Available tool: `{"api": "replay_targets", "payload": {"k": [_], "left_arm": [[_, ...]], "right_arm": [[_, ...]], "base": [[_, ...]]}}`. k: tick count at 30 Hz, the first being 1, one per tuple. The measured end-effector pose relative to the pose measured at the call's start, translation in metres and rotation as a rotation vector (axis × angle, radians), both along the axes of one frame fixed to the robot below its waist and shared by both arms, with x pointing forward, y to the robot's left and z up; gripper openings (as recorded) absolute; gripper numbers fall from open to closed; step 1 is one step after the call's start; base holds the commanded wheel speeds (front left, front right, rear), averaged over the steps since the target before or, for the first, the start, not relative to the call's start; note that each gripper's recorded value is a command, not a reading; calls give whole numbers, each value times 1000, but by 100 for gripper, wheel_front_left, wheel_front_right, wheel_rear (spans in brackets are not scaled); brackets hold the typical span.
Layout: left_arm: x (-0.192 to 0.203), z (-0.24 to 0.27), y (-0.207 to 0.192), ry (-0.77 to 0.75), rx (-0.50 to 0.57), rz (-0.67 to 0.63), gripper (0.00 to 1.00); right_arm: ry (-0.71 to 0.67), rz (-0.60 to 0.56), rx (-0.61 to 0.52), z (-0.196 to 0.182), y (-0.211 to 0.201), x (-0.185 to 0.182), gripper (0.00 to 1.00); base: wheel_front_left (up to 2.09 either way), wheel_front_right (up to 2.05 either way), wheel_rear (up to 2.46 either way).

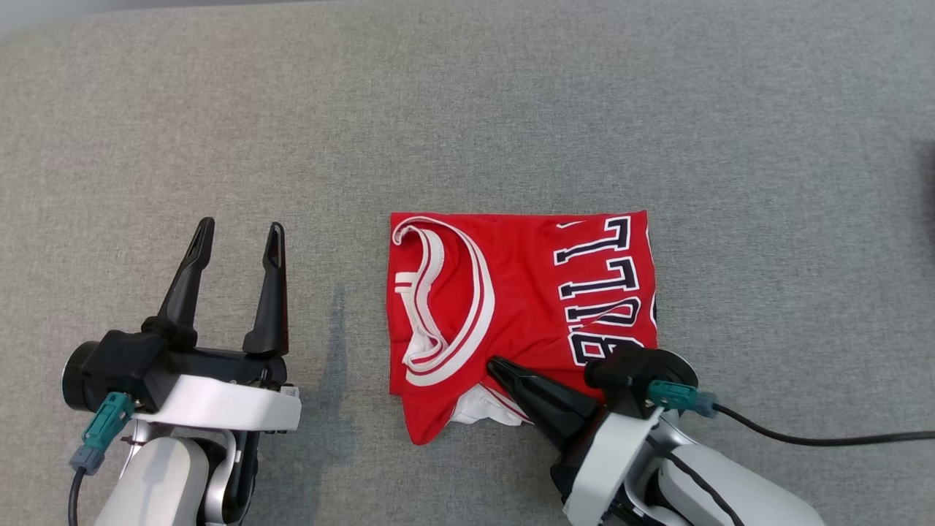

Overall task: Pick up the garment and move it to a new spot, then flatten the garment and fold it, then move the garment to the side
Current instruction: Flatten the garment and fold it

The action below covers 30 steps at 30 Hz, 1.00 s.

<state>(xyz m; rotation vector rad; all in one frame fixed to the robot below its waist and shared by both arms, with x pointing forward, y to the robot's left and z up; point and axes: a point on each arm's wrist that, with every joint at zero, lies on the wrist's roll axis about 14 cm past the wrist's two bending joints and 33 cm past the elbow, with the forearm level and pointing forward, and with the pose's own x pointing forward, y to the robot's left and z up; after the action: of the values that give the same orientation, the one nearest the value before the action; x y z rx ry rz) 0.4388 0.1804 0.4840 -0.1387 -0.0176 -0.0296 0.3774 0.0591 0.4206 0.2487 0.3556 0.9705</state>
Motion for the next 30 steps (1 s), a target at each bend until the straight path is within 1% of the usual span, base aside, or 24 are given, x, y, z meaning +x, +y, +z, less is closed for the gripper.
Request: {"api": "replay_targets", "payload": {"k": [2, 5, 10, 11, 14, 15, 20, 25, 27, 28, 30], "left_arm": [[0, 1, -1, -3, -2, -2, 100], [-2, 2, -1, -5, 1, -1, 100], [-5, 8, -1, -12, 2, -2, 100], [-5, 8, -1, -12, 2, -2, 100], [-6, 11, -2, -19, 3, -4, 100], [-6, 15, -5, -25, 3, -10, 100], [-6, 23, -10, -41, 2, -26, 100], [-10, 25, -11, -43, 6, -30, 100], [-12, 25, -11, -41, 9, -32, 100], [-13, 26, -10, -44, 10, -31, 100], [-15, 27, -10, -43, 14, -31, 100]], "right_arm": [[-4, -10, 16, 5, -2, -1, 0], [-26, -60, 43, 15, -15, 4, 0], [-84, -212, 97, 40, -49, 22, 0], [-84, -212, 97, 40, -49, 22, 0], [-138, -326, 106, 54, -78, 38, 0], [-175, -401, 106, 63, -99, 48, 0], [-255, -556, 82, 80, -145, 65, 0], [-296, -701, 38, 85, -192, 71, 0], [-304, -749, 33, 87, -207, 70, 49], [-310, -770, 32, 89, -212, 69, 100], [-318, -801, 29, 92, -221, 66, 100]], "base": [[0, 0, 0], [0, 0, 0], [0, 0, 0], [0, 0, 0], [0, 0, 0], [0, 0, 0], [0, 0, 0], [0, 0, 0], [0, 0, 0], [0, 0, 0], [0, 0, 0]]}}
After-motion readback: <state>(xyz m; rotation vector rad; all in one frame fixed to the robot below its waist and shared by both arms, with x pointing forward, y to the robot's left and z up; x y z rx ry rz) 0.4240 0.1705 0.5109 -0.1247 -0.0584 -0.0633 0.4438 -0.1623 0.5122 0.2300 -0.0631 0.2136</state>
